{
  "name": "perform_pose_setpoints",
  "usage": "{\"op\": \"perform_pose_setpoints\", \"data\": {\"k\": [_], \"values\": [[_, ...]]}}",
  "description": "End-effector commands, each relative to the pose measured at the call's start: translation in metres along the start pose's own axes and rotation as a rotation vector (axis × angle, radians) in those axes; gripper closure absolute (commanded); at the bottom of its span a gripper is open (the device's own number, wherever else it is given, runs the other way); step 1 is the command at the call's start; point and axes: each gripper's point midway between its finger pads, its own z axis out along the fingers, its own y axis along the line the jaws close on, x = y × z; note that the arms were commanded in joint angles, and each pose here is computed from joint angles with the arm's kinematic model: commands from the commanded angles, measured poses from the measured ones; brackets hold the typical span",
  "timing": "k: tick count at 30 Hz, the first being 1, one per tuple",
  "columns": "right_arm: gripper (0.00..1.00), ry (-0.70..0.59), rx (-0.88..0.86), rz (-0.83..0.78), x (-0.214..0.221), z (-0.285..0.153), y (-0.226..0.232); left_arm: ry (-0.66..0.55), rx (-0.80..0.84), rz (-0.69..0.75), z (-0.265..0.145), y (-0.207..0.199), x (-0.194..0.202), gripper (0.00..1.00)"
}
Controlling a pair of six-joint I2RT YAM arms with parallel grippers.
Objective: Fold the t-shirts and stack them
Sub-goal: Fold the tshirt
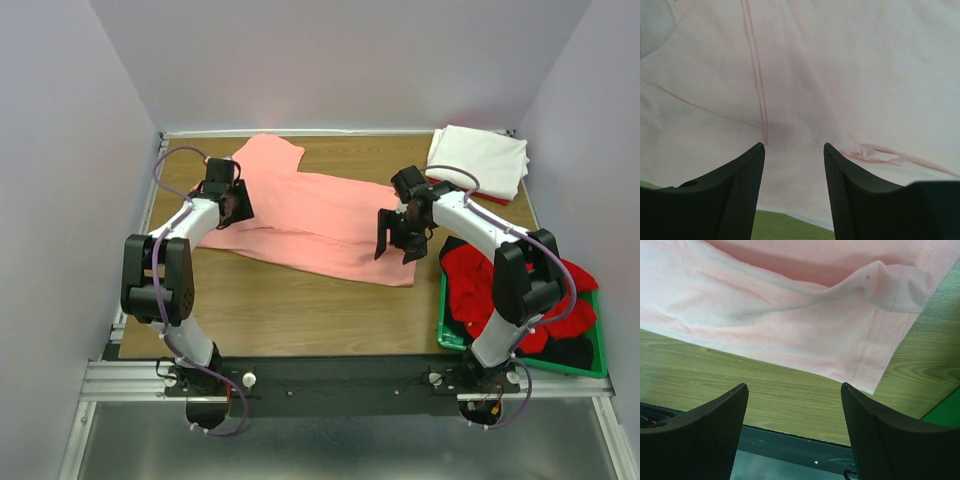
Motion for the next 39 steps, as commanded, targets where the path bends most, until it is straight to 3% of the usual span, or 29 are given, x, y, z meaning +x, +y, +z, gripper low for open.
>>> {"op": "perform_pose_setpoints", "data": {"k": [1,15,19,22,30,34,35,36,39], "values": [[0.19,-0.022,0.026,0.013,-0.005,-0.005,-0.003,0.045,-0.079,-0.023,0.006,0.018,0.012,0.42],[0.19,-0.017,0.020,0.021,-0.004,-0.002,-0.002,0.094,-0.088,-0.018,0.030,0.022,0.029,0.50],[0.19,-0.015,0.016,0.022,-0.004,-0.002,-0.001,0.110,-0.076,-0.017,0.038,0.020,0.033,0.56],[0.19,-0.017,0.019,0.025,-0.004,-0.002,-0.001,0.112,-0.074,-0.018,0.038,0.019,0.034,0.61],[0.18,-0.011,0.022,0.026,-0.003,0.000,-0.002,0.093,-0.063,-0.029,0.028,0.016,0.027,0.64],[0.18,-0.007,0.023,0.027,-0.003,0.002,-0.002,0.091,-0.060,-0.029,0.028,0.015,0.025,0.73],[0.18,-0.005,0.024,0.027,-0.003,0.002,-0.002,0.094,-0.061,-0.030,0.028,0.015,0.025,0.80],[0.18,-0.006,0.022,0.024,-0.003,0.002,-0.002,0.090,-0.058,-0.032,0.028,0.014,0.023,0.94],[0.18,-0.005,0.024,0.024,-0.003,0.002,-0.003,0.080,-0.041,-0.031,0.028,0.009,0.017,1.00]]}}
